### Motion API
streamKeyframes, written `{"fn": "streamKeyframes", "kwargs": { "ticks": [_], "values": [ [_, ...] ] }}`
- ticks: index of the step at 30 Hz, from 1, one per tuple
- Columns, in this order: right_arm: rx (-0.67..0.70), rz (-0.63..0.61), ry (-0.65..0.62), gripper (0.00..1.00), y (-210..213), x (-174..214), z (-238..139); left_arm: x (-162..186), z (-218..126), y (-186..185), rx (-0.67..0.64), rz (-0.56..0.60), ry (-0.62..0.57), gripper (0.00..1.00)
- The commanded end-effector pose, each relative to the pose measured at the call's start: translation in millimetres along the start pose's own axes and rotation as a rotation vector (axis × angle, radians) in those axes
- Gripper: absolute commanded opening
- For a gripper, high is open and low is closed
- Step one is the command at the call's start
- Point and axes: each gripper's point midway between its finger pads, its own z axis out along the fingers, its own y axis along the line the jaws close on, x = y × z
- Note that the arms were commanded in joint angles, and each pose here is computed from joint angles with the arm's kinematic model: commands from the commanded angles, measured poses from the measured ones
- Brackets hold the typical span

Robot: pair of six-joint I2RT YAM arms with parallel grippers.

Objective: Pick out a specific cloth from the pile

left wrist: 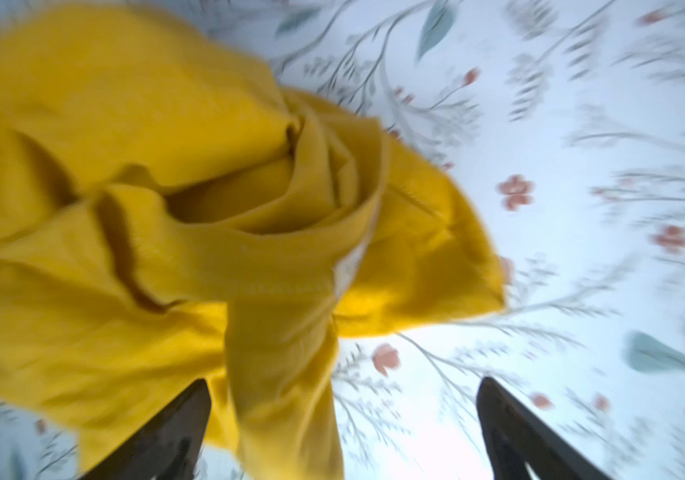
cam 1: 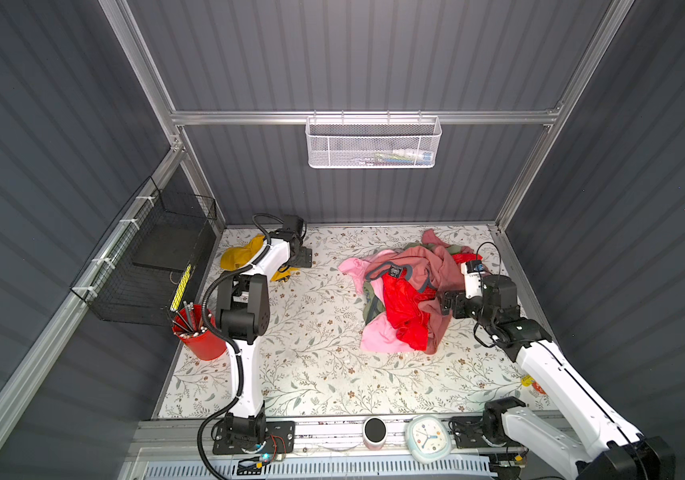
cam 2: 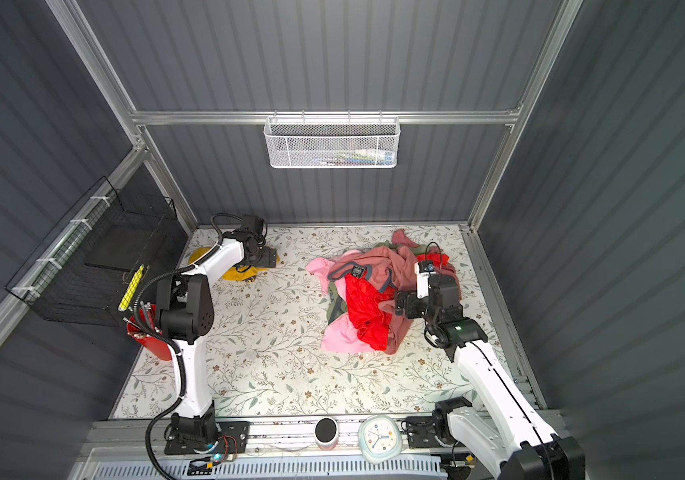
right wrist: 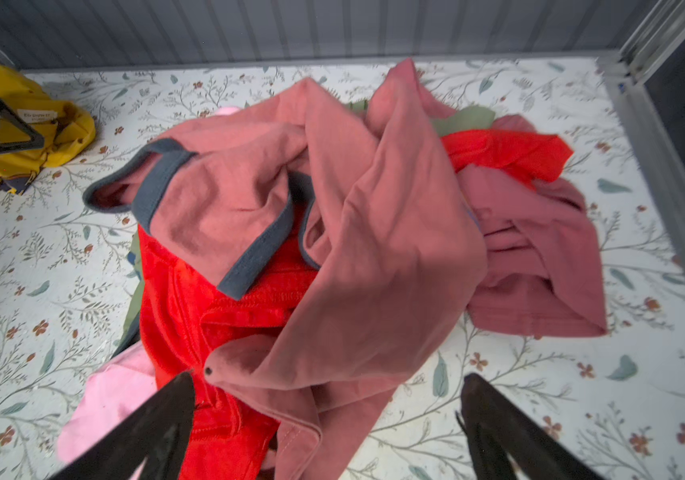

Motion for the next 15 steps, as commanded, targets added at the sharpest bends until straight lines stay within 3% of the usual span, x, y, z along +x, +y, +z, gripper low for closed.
{"fn": "streamKeyframes", "kwargs": {
  "ticks": [1, 4, 9, 15],
  "values": [
    [0.111, -0.041, -0.121, 0.99, -21, -14, -6, -12, -47, -1, -0.03, 0.028, -0.113, 1.0],
    [0.175, -0.044, -0.231, 0.99, -36, -15, -7, -3, -72, 4, -0.032, -0.003, -0.214, 1.0],
    [0.254, -0.053, -0.419, 0.99, -56, -8, -5, 44, -93, 31, -0.1, -0.048, -0.365, 1.0],
    [0.313, -0.023, -0.439, 0.99, -78, 12, 16, 94, -84, 56, -0.226, -0.025, -0.467, 1.0]
  ]
}}
